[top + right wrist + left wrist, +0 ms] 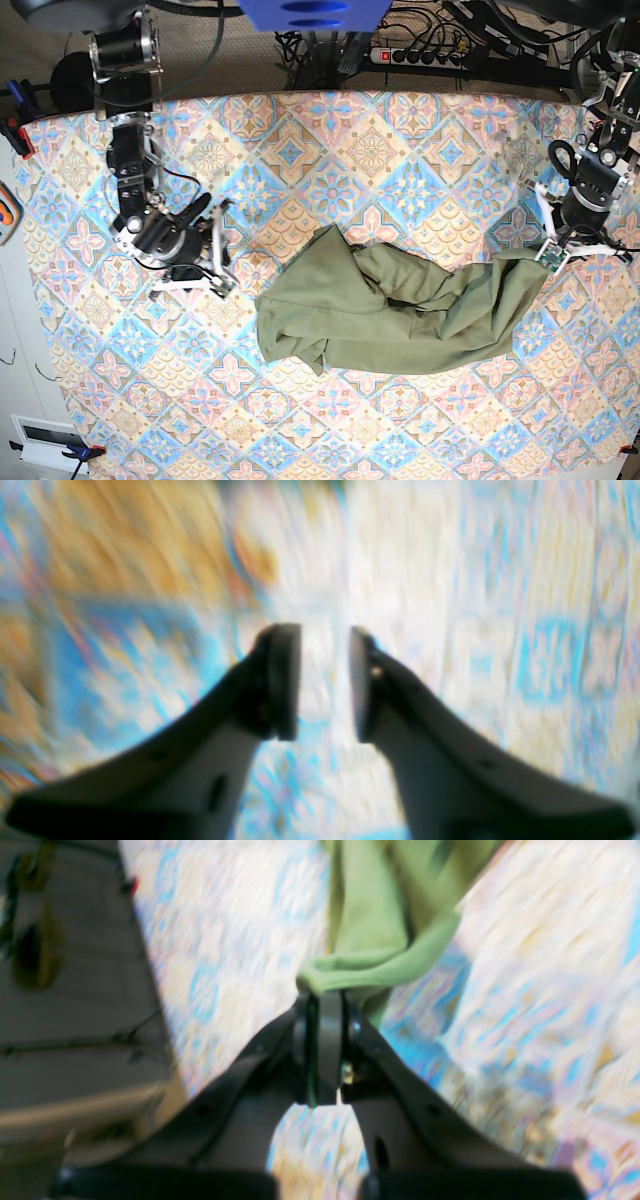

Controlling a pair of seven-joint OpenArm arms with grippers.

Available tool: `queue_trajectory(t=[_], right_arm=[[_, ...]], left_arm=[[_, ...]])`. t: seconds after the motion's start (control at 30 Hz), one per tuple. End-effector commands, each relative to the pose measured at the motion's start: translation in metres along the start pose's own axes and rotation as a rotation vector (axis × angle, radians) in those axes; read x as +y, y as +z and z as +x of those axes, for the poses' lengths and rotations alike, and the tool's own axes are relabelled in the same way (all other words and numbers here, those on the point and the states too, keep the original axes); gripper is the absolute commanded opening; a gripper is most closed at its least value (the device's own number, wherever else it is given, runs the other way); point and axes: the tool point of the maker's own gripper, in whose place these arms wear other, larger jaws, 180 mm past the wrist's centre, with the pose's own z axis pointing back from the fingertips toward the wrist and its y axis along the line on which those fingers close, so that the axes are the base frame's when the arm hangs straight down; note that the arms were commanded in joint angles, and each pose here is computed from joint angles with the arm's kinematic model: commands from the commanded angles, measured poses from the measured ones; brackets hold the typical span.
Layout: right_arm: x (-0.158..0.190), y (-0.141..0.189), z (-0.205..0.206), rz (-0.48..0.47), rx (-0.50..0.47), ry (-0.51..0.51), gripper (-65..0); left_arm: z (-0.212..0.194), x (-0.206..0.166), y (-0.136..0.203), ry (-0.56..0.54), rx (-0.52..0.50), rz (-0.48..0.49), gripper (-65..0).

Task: Layout the t-shirt on the table in an organized manner, then fold the t-shirt properly
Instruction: 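Lower the shirt onto the table and regrasp its edge with the right gripper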

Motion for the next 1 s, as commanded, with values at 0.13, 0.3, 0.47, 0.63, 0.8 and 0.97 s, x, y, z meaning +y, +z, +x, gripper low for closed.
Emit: queue_trajectory(t=[0.13, 0.3, 0.47, 0.63, 0.8, 0.97], right_arm=[[0.002, -0.003, 0.031, 0.010, -0.124, 0.000, -34.7], [0.004, -0.024, 0.038, 0.062, -0.118, 0.009, -28.9], [0.000, -0.034, 0.048, 0.128, -0.182, -0.151, -29.0], [-0.011, -0.047, 0.030, 0.205, -0.217, -0.408, -29.0], [-0.024, -0.058, 0.033, 0.264, -0.259, -0.572, -29.0], [-0.026, -0.058, 0.037, 0.309, -0.312, -0.674, -29.0]], left_arm=[[-0.020, -0.004, 0.004, -0.056, 0.057, 0.017, -65.0], [-0.023, -0.008, 0.002, -0.057, 0.060, 0.059, -65.0], [-0.028, -0.014, 0.003, -0.061, 0.073, 0.047, -65.0], [-0.028, -0.016, 0.003, -0.047, 0.071, 0.045, -65.0], [-0.028, -0.018, 0.003, -0.040, 0.070, 0.042, -65.0], [-0.028, -0.019, 0.002, -0.037, 0.069, 0.038, -65.0]])
